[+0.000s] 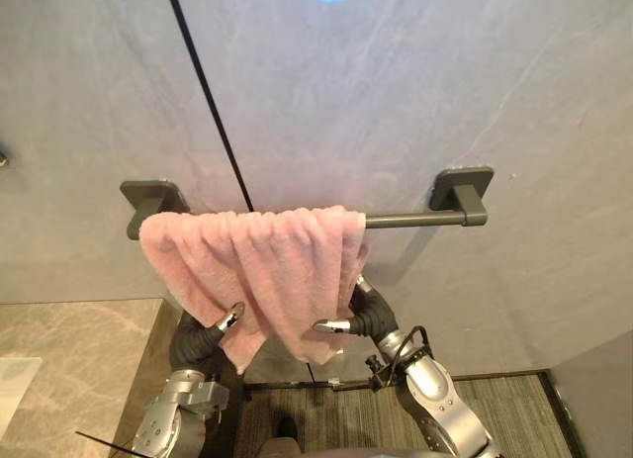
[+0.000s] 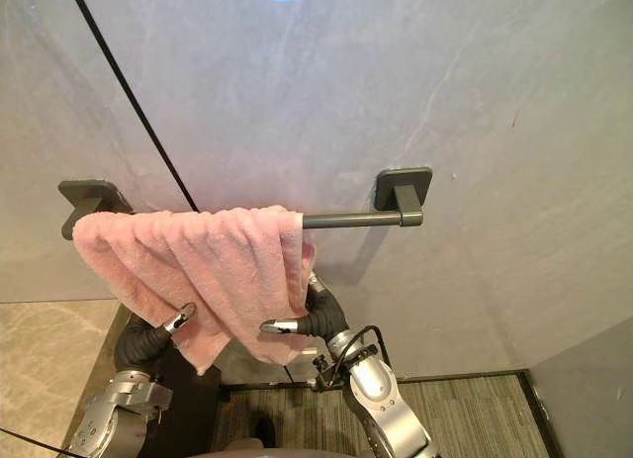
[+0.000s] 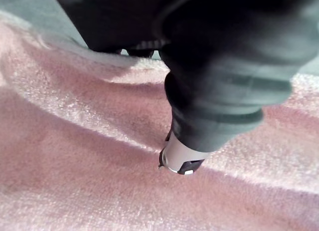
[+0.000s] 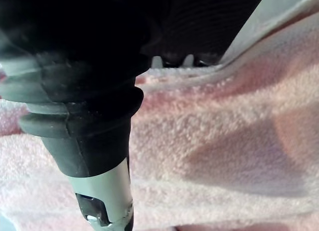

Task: Organize washtable

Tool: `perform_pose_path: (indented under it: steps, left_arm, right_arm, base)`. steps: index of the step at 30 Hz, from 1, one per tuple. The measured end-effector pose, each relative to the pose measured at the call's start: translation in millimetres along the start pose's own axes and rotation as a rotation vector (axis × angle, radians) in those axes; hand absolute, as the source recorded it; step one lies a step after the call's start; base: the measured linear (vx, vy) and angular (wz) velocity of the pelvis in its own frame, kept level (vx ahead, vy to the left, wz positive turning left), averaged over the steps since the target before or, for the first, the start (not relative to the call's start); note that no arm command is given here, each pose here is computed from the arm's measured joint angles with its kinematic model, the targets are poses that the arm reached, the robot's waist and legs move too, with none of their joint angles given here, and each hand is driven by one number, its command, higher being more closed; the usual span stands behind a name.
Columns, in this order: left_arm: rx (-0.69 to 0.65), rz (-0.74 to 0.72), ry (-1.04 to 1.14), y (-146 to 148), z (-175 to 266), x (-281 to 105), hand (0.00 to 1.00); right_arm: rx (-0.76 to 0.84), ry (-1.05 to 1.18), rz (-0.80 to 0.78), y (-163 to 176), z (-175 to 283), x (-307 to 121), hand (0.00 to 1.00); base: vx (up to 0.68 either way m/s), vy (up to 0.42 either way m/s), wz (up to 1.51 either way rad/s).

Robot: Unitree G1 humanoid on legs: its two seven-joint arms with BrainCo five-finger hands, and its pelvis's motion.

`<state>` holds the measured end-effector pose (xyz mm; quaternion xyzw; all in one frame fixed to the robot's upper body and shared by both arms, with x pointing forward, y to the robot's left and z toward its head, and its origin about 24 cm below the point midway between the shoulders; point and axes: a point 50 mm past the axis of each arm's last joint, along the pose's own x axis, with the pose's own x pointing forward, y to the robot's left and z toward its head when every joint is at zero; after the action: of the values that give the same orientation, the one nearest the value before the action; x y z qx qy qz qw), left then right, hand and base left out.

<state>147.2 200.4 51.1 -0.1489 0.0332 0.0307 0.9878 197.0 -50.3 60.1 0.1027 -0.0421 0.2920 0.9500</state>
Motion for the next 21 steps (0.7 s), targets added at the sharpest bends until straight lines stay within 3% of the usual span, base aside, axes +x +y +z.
perform_pose_path:
  steps: [1, 2, 6, 7, 16, 21]
  left_arm:
    - [0.009, -0.011, -0.002, -0.5, 1.3, 0.1, 0.00]
    - [0.030, -0.036, -0.007, -1.5, 4.9, 0.6, 1.00]
    - [0.074, -0.082, -0.043, -3.2, 15.6, 6.1, 1.00]
    - [0.082, -0.092, -0.053, -3.8, 17.9, 8.2, 1.00]
    - [0.079, -0.135, -0.137, -15.4, 30.8, 17.0, 1.00]
    - [0.095, -0.065, -0.207, -22.6, 32.6, 22.1, 1.00]
  right_arm:
    - [0.000, -0.004, 0.016, 2.4, 0.8, 1.7, 0.00]
    - [-0.005, -0.013, 0.061, 9.2, 2.8, 6.1, 0.00]
    - [-0.026, -0.040, 0.152, 21.8, 9.3, 16.4, 0.00]
    - [-0.036, -0.052, 0.176, 25.3, 12.0, 20.0, 1.00]
    - [-0.082, -0.061, 0.151, 20.7, 14.5, 30.5, 1.00]
    - [-0.145, -0.072, 0.088, 9.5, 17.6, 32.1, 1.00]
  base:
    - [0.00, 0.000, 0.00]
    - [0.00, 0.000, 0.00]
    - [0.00, 0.000, -0.03]
    - [0.00, 0.000, 0.00]
    - [0.01, 0.013, -0.07]
    - [-0.02, 0.013, 0.02]
